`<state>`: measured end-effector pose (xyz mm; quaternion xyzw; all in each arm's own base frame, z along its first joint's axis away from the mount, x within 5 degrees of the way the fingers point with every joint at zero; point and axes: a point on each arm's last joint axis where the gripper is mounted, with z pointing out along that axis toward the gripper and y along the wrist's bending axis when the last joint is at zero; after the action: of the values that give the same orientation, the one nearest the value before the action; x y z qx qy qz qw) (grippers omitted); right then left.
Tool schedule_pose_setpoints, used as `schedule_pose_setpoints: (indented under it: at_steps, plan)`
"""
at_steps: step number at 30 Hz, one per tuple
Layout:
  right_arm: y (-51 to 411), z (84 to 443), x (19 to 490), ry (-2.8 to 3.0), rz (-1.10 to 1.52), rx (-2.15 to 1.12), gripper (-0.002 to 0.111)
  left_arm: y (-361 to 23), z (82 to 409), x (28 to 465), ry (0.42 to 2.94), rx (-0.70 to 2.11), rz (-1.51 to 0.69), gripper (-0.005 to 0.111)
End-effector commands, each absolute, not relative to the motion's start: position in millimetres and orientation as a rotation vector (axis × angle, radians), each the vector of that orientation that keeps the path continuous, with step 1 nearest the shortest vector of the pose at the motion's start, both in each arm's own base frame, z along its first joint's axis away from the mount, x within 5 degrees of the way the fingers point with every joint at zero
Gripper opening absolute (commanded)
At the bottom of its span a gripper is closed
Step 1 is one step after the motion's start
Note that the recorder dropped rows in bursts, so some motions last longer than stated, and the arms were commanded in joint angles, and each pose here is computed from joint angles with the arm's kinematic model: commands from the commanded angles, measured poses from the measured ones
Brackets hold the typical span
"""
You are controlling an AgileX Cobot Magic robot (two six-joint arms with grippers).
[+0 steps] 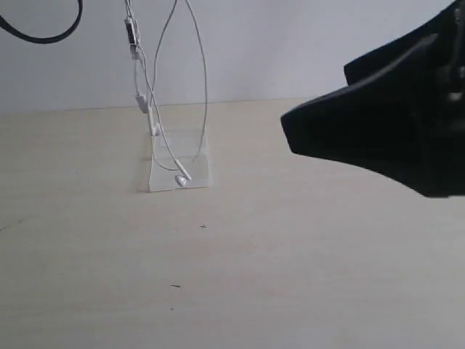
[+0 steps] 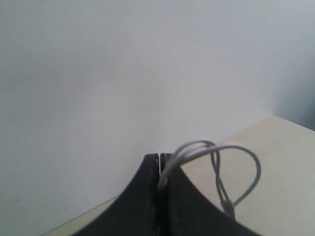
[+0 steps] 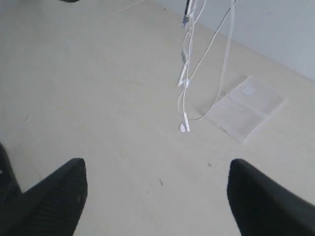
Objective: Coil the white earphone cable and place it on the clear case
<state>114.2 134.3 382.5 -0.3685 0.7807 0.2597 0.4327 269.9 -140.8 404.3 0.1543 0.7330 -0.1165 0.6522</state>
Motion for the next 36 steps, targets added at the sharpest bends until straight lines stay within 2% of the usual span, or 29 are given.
schedule_pose_setpoints:
  at_steps: [1, 4, 8, 15, 36]
  plan:
    - [154, 365, 137, 1.919, 0.641, -0.877, 0.075, -140, 410, 266, 1.652, 0.348, -0.264, 0.000]
    - [176, 342, 158, 1.965, 0.624, -0.915, 0.075, -146, 409, 263, 1.637, 0.412, -0.232, 0.000]
    - [199, 318, 189, 1.949, 0.571, -0.886, 0.085, -142, 406, 263, 1.676, 0.391, -0.175, 0.000]
    - [206, 319, 204, 1.859, 0.563, -0.766, 0.090, -141, 405, 264, 1.685, 0.389, -0.156, 0.000]
    - [220, 301, 231, 1.784, 0.502, -0.668, 0.090, -148, 395, 272, 1.703, 0.417, -0.169, 0.000]
